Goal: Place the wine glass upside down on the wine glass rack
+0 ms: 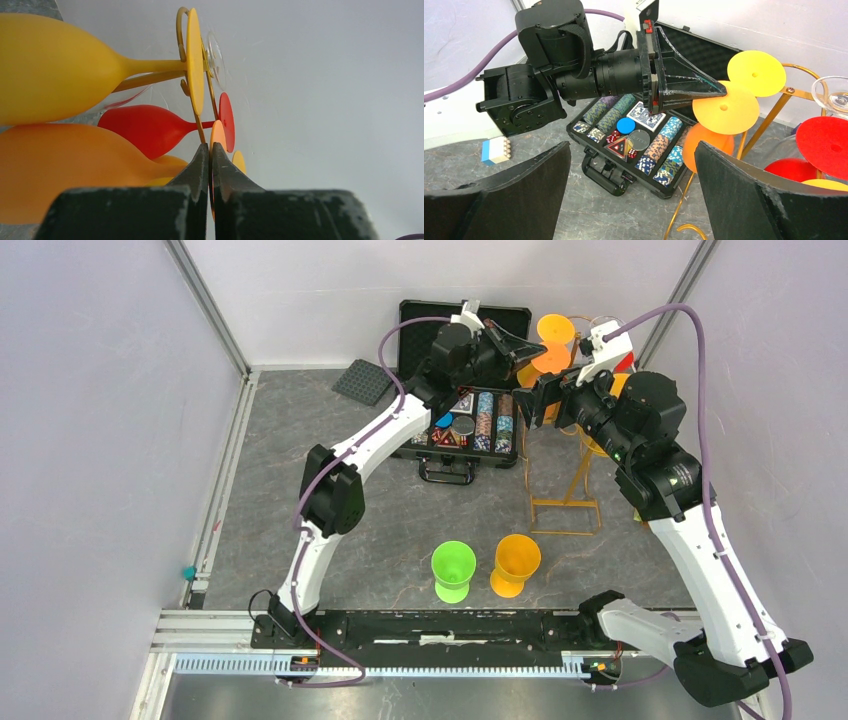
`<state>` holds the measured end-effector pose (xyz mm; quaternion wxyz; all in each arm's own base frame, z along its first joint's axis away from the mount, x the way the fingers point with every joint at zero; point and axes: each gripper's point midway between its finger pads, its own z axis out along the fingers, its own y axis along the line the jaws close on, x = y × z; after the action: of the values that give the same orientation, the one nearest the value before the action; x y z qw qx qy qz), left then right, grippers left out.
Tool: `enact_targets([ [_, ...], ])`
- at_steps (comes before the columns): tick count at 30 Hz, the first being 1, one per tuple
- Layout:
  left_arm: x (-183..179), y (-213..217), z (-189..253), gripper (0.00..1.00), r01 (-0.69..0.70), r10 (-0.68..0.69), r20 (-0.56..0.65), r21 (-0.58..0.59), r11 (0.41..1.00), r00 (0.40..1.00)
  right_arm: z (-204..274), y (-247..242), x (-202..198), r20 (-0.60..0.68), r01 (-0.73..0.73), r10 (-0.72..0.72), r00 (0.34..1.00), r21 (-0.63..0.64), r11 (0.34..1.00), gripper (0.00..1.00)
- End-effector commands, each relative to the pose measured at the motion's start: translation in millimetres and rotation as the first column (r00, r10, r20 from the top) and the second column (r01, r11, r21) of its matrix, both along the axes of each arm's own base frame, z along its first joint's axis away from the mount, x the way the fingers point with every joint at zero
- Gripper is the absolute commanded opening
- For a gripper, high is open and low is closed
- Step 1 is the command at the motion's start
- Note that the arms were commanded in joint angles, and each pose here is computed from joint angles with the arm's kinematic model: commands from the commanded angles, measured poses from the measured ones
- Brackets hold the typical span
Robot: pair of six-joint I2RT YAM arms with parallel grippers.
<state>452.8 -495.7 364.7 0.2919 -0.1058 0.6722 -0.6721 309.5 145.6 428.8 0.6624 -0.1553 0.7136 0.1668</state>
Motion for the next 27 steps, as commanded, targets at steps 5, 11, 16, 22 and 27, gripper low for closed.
enact_targets([
  [5, -13.4, -6.1, 38.9, 0.03, 0.004, 0.001, 0.091, -0.053, 0.999, 0.996, 10.0, 0.2, 1.0, 0.026, 0.004, -0.005, 1.000, 0.033, 0.999, 0.97],
  [11, -17.3, -7.9, 42.1, 0.05, 0.015, -0.010, 0.097, -0.056, 0.998, 0.995, 7.3, -1.8, -1.0, 0.023, 0.010, -0.010, 1.000, 0.032, 0.999, 0.97],
  [16, -19.4, -5.3, 44.1, 0.06, 0.011, -0.006, 0.085, -0.054, 0.998, 0.996, 8.1, -2.2, -1.4, 0.024, 0.012, -0.013, 1.000, 0.038, 0.999, 0.98],
  [22, -19.5, 5.9, 72.4, 0.05, -0.033, 0.045, 0.128, -0.094, 0.995, 0.991, 9.5, -2.9, -2.8, 0.027, 0.014, -0.015, 1.000, 0.039, 0.999, 0.97],
  [27, -17.2, 17.2, 90.6, 0.04, -0.055, 0.075, 0.125, -0.154, 0.987, 0.989, 9.4, -3.1, -2.6, 0.026, 0.015, -0.017, 1.000, 0.042, 0.999, 0.97],
])
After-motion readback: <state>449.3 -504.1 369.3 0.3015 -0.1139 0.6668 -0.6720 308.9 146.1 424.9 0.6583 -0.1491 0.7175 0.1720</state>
